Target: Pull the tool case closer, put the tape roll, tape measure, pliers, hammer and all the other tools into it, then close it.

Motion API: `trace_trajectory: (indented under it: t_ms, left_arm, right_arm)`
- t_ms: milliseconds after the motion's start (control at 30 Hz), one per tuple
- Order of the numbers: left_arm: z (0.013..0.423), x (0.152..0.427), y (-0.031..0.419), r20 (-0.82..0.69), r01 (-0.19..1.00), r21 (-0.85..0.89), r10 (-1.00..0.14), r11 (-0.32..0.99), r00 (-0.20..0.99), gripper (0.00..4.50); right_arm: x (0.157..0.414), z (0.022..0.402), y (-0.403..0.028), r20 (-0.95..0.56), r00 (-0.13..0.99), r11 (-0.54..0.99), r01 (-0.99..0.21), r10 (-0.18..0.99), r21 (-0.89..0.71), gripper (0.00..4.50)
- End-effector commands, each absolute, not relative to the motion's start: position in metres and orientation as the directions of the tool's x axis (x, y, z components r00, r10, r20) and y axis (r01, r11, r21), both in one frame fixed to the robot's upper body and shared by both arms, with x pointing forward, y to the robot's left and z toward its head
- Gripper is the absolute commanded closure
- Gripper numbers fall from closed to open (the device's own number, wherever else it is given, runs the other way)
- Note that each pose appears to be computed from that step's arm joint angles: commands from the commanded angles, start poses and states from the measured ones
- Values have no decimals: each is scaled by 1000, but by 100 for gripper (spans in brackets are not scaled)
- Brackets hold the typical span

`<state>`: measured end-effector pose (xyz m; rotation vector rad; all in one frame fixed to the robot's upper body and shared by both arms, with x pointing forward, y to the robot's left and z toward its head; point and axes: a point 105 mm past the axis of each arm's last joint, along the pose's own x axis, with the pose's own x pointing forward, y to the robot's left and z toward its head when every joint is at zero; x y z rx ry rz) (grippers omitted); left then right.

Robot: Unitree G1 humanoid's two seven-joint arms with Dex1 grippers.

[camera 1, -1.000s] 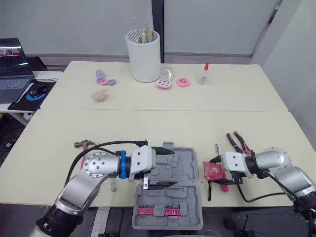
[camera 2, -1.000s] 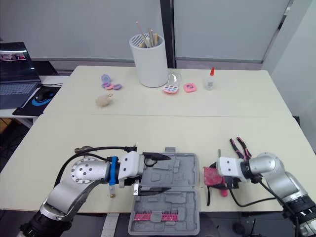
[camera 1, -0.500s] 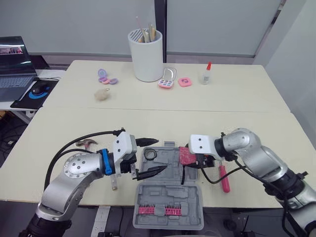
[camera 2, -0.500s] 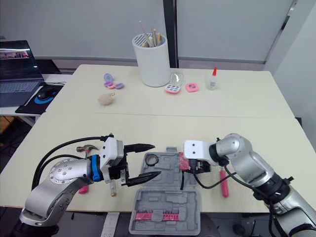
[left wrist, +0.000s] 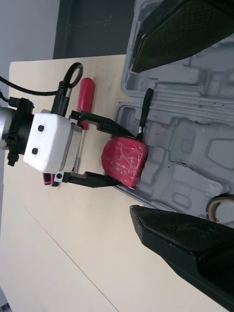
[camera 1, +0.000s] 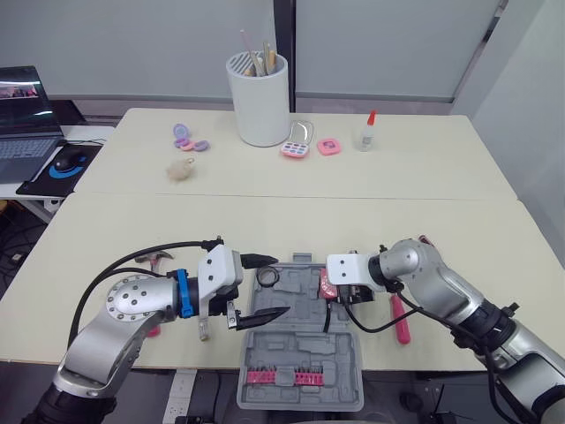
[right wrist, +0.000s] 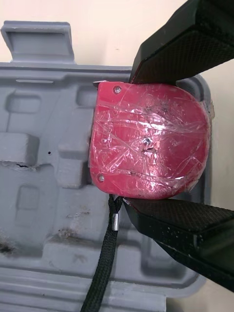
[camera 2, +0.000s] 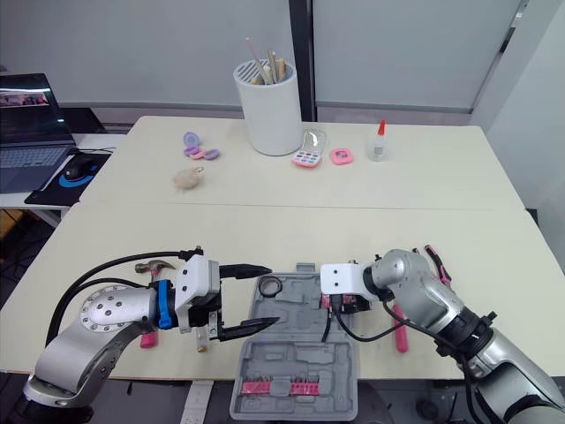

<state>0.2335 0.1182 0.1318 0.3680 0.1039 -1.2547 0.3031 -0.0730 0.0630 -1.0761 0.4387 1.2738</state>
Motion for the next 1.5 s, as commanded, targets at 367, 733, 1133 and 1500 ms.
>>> trace_trajectory:
  t_ms: [367, 733, 1133, 1500]
  left_arm:
    - [135, 232, 116, -270, 935, 246, -908, 255, 319, 0]
    - [136, 237, 113, -267, 934, 256, -910, 250, 317, 0]
    - [142, 243, 112, -251, 934, 265, -919, 238, 305, 0]
    - [141, 246, 113, -261, 937, 270, -919, 223, 294, 0]
  right_arm:
    - [302, 67, -67, -760, 305, -113, -890, 574, -442, 7]
    - [294, 118, -81, -676, 303, -55, -889, 672, -454, 7]
    - [300, 117, -101, -402, 406, 222, -875, 821, -430, 134]
    - [293, 86, -90, -379, 387, 236, -891, 840, -387, 261]
